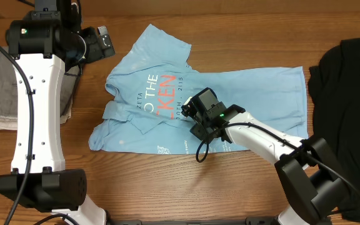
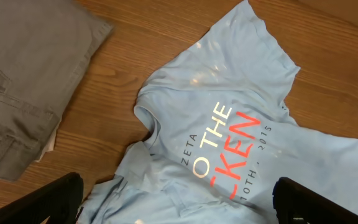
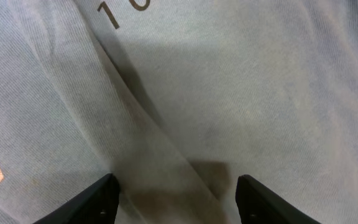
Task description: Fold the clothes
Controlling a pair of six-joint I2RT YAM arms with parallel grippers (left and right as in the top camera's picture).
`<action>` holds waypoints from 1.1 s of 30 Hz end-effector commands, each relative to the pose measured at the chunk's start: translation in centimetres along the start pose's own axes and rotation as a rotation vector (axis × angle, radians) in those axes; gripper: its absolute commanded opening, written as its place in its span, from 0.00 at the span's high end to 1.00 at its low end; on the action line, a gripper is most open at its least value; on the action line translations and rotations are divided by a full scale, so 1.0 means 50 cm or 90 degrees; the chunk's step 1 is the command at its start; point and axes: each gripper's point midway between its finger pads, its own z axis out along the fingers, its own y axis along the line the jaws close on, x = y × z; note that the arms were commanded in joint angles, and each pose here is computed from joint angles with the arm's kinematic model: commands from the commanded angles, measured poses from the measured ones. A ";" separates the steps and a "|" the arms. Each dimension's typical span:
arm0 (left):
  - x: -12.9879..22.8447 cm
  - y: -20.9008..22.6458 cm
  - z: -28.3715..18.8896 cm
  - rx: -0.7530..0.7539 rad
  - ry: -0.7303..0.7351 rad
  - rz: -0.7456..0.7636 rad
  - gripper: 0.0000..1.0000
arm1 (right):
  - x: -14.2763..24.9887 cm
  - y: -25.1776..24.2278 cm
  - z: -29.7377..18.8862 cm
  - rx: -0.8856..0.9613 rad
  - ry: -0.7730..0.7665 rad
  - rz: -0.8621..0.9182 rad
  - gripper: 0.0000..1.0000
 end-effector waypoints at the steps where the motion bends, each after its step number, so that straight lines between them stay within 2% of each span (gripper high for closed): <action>1: -0.007 -0.001 -0.013 0.006 -0.011 0.012 0.00 | 0.006 0.005 0.006 -0.010 0.000 0.008 0.36; 11: -0.007 -0.001 -0.013 0.006 -0.011 0.012 0.00 | 0.023 0.005 0.018 -0.008 0.002 0.026 0.34; 13: -0.007 -0.001 -0.013 0.006 -0.011 0.012 0.00 | 0.019 -0.002 0.018 0.002 -0.001 0.027 0.31; 33: -0.007 -0.001 -0.013 0.006 -0.011 0.012 0.00 | -0.033 -0.088 0.005 0.077 -0.069 0.064 0.31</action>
